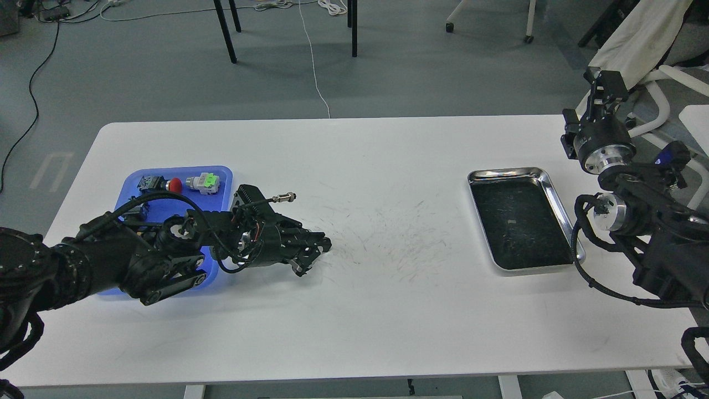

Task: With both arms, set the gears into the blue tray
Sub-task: 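Carry the black gear with the left gripper over the blue tray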

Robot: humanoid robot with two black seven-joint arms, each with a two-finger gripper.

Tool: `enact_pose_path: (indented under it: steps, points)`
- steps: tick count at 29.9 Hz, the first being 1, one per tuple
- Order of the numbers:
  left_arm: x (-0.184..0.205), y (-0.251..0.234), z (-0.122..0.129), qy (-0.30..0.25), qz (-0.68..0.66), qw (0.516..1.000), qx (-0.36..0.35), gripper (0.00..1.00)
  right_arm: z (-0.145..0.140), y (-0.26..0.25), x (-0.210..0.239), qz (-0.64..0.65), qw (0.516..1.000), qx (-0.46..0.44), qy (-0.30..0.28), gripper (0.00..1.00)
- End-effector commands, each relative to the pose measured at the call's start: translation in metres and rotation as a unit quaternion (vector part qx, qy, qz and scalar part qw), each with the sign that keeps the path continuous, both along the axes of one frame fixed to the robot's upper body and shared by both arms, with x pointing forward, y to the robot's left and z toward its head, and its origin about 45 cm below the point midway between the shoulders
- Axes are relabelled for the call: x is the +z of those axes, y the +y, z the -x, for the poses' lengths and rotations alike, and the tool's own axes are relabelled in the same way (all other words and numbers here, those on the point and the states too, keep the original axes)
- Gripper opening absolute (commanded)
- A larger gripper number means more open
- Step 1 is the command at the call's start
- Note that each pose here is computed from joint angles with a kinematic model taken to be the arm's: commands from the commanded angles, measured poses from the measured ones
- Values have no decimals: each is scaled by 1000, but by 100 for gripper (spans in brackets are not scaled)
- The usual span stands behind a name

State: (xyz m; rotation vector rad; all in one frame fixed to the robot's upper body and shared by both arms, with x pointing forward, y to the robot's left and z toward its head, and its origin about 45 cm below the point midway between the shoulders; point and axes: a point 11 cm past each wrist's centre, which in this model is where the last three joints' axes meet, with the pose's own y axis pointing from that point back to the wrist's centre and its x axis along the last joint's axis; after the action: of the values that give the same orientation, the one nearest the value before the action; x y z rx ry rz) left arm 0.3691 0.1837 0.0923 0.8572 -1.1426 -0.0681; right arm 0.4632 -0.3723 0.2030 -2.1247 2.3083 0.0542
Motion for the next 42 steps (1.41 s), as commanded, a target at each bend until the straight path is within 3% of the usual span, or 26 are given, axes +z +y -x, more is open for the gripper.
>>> enact_pose_path:
  steps: [1,10,20,30,42]
  points:
    - [1,3,-1,0,1,1000,4,13,0,-1,-1,0,1000,-1,1,96]
    - [21,19,-20,-19,17,999,41,11,1,-3,-4,2,1000,-5,5,96]
    - [59,112,-44,-60,-33,991,111,9,0,0,-5,12,1000,3,8,96]
    - [66,210,-13,-48,-81,979,179,7,-1,1,-5,14,1000,5,8,96]
    - [37,247,32,0,-98,972,211,6,0,4,-10,20,1000,7,15,96]
